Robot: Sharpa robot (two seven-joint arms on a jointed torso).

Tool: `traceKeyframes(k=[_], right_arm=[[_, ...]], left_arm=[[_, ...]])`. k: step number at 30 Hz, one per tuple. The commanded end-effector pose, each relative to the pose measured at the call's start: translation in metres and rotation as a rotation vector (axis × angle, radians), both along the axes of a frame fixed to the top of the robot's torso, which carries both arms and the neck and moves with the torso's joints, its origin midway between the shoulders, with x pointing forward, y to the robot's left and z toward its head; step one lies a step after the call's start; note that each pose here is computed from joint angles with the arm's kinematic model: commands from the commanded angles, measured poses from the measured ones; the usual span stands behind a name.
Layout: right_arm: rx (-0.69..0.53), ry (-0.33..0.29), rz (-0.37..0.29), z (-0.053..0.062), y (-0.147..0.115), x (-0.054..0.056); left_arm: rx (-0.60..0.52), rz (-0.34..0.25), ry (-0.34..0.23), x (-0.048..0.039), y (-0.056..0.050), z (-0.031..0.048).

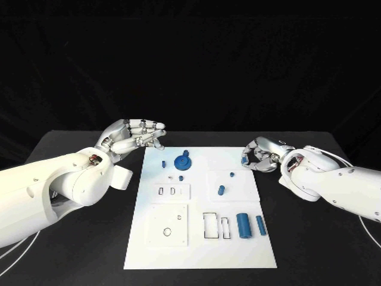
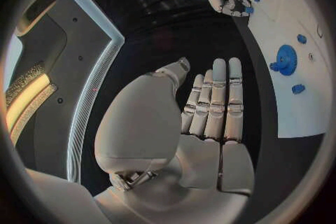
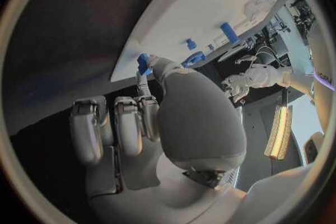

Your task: Assemble the parts on the task board

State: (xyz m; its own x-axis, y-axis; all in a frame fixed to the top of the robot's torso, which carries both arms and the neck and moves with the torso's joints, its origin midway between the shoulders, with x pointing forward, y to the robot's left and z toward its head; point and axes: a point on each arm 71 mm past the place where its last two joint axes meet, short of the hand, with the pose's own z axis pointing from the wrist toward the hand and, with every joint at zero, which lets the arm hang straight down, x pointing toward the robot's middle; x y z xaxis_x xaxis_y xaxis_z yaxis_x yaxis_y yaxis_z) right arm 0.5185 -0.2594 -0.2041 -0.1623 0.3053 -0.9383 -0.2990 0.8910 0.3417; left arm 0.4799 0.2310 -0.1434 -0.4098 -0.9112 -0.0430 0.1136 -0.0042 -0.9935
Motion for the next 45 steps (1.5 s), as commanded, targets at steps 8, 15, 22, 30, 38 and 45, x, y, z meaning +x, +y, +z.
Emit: traceKeyframes(k=[8, 15, 22, 30, 38, 45], right_arm=[[0.059, -0.042, -0.055, 0.031, 0.019, -0.009], [0.084, -0.021, 0.006, 0.047, 0.065, -0.03], [0.086, -0.017, 0.094, 0.048, 0.114, -0.046], [0.076, -0.011, 0.16, 0.035, 0.163, -0.061], [0.037, 0.003, 0.204, 0.017, 0.193, -0.072], [0.017, 0.022, 0.22, 0.002, 0.204, -0.079]], left_arm=[[-0.005, -0.018, -0.007, 0.0006, -0.002, 0.0006], [-0.002, -0.016, -0.006, 0.0011, -0.003, 0.0002], [0.0, -0.014, -0.005, 0.0022, -0.005, -0.0008], [0.001, -0.018, 0.001, 0.0033, -0.011, -0.0028], [0.002, -0.022, 0.007, 0.0034, -0.013, -0.0039], [0.002, -0.025, 0.009, 0.0026, -0.013, -0.0038]])
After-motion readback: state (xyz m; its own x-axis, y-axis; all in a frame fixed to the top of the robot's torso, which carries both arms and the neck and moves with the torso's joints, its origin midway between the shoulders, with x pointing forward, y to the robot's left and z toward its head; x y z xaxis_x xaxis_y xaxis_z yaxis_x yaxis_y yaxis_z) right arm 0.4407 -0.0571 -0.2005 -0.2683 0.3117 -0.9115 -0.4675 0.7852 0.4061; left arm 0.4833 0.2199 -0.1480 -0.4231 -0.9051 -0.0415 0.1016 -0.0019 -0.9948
